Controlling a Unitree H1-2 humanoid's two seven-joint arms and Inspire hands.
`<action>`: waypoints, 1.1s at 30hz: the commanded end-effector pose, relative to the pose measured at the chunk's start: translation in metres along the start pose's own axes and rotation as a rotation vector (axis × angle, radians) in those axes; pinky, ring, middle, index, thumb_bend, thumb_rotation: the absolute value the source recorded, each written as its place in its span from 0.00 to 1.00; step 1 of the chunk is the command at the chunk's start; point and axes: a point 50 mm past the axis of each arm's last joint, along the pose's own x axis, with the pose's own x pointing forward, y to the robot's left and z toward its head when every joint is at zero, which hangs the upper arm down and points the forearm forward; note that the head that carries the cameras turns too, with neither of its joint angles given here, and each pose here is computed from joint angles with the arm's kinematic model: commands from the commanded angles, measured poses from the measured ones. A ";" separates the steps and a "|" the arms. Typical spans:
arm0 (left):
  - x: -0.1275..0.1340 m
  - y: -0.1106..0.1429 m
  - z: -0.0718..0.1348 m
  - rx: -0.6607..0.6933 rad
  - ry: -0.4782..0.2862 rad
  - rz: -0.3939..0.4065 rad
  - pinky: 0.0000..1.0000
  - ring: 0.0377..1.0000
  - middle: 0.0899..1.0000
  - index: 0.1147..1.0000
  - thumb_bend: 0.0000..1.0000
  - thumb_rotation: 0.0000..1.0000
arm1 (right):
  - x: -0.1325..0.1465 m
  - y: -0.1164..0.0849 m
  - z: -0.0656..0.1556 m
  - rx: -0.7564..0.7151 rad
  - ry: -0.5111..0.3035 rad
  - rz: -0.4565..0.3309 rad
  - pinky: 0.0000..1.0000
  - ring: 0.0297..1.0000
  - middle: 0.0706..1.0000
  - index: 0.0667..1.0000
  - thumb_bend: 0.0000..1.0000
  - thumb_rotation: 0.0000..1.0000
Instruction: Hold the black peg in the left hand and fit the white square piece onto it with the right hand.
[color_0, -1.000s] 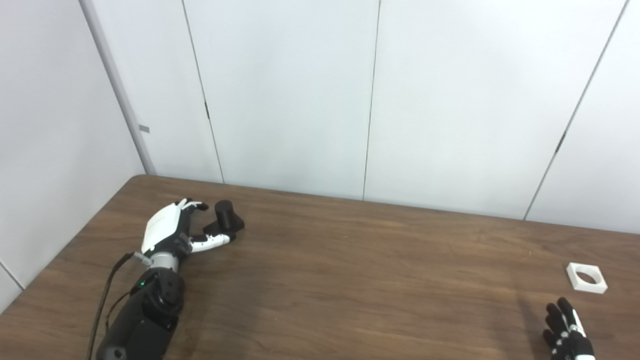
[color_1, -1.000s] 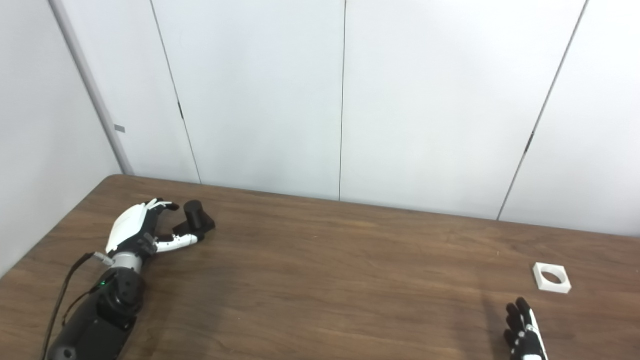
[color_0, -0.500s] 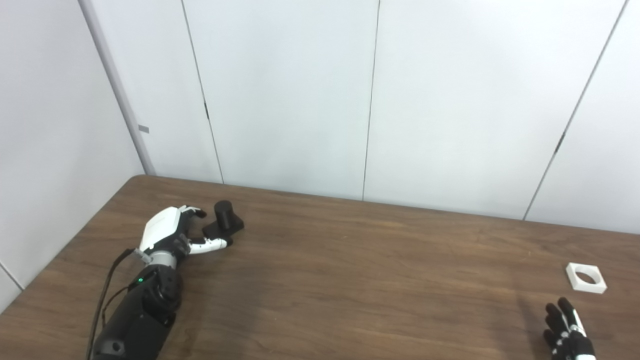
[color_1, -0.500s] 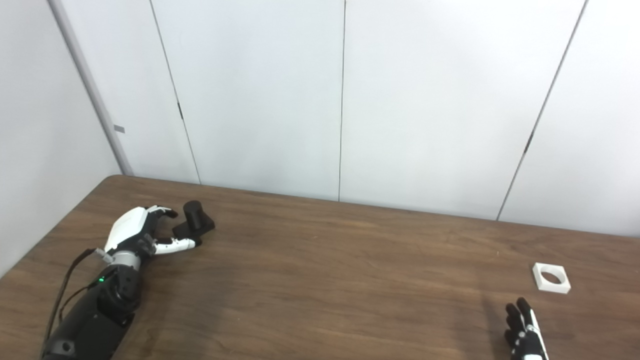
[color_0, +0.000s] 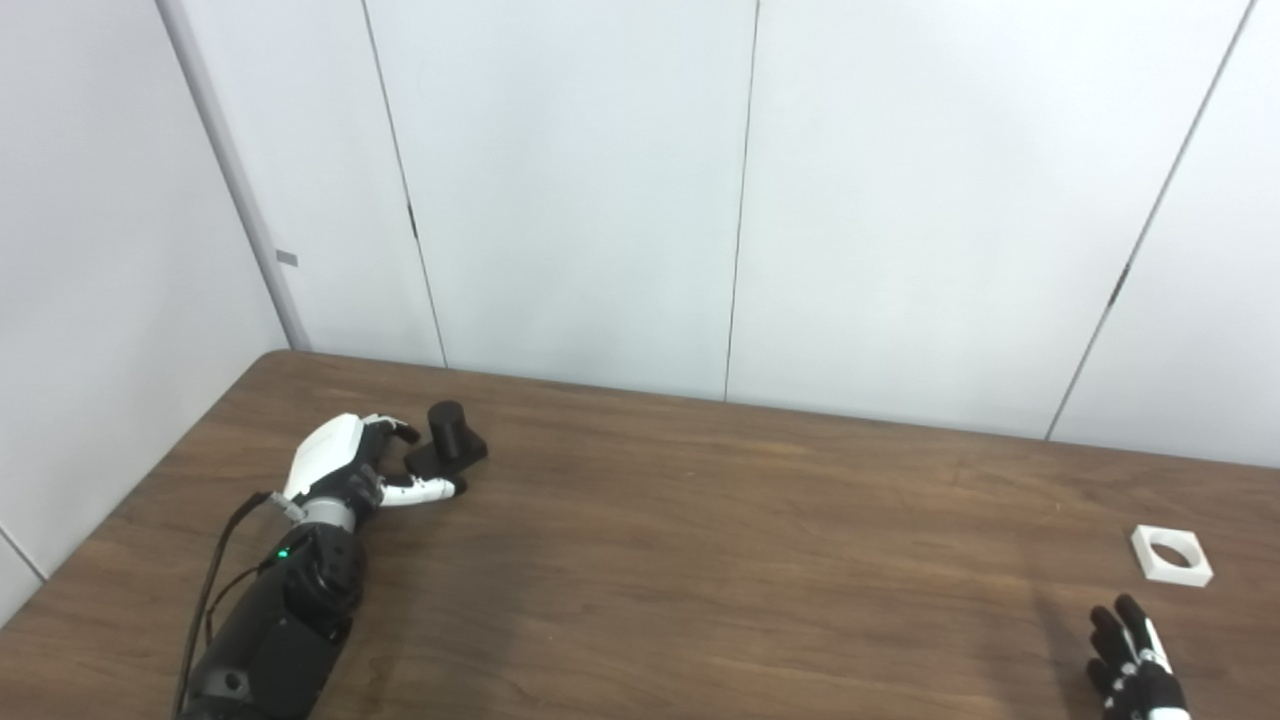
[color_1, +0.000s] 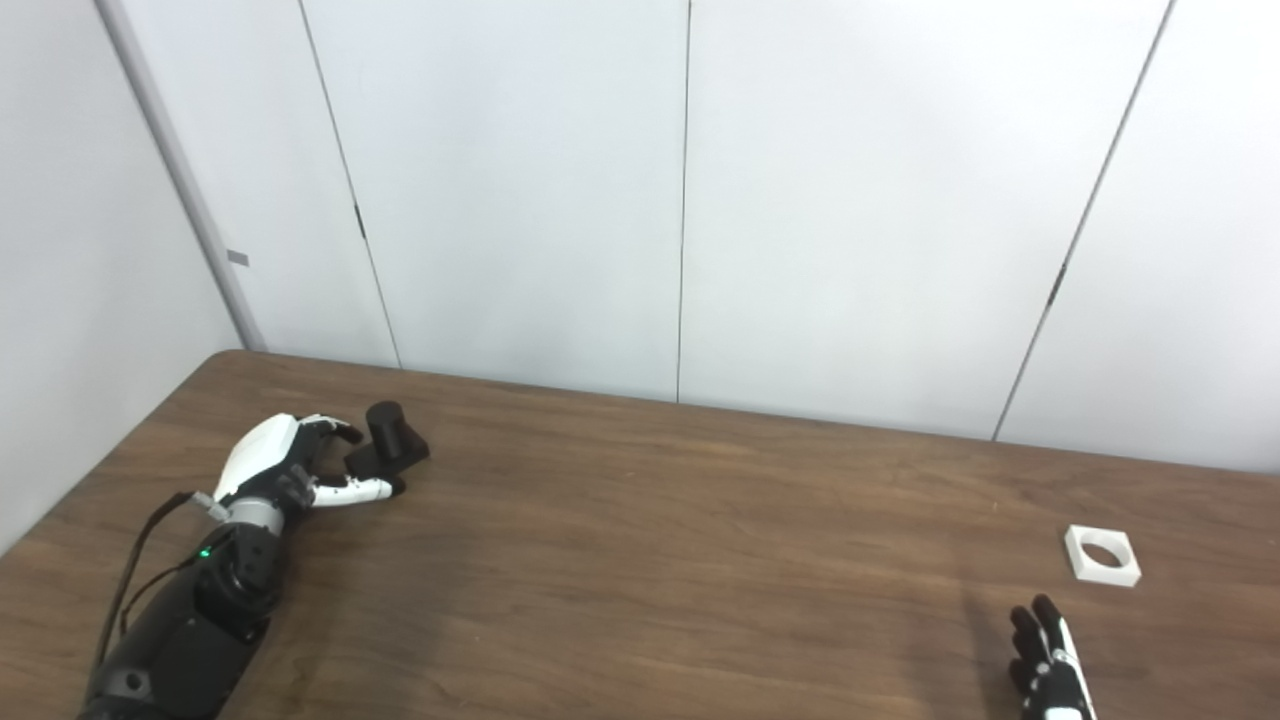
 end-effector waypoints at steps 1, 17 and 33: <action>0.013 0.025 0.014 0.013 -0.056 0.068 1.00 0.99 0.92 0.72 0.85 0.36 | -0.012 0.004 -0.013 0.014 0.032 -0.010 1.00 0.99 0.96 0.98 0.57 1.00; 0.017 0.023 0.017 0.003 -0.070 0.061 1.00 0.99 0.92 0.73 0.85 0.37 | -0.013 0.006 -0.011 0.021 0.031 -0.004 1.00 1.00 0.98 1.00 0.54 1.00; 0.018 0.022 0.011 0.018 -0.088 0.065 1.00 0.92 0.78 0.42 0.53 0.06 | -0.014 0.007 -0.009 0.022 0.032 0.002 1.00 1.00 0.98 1.00 0.52 1.00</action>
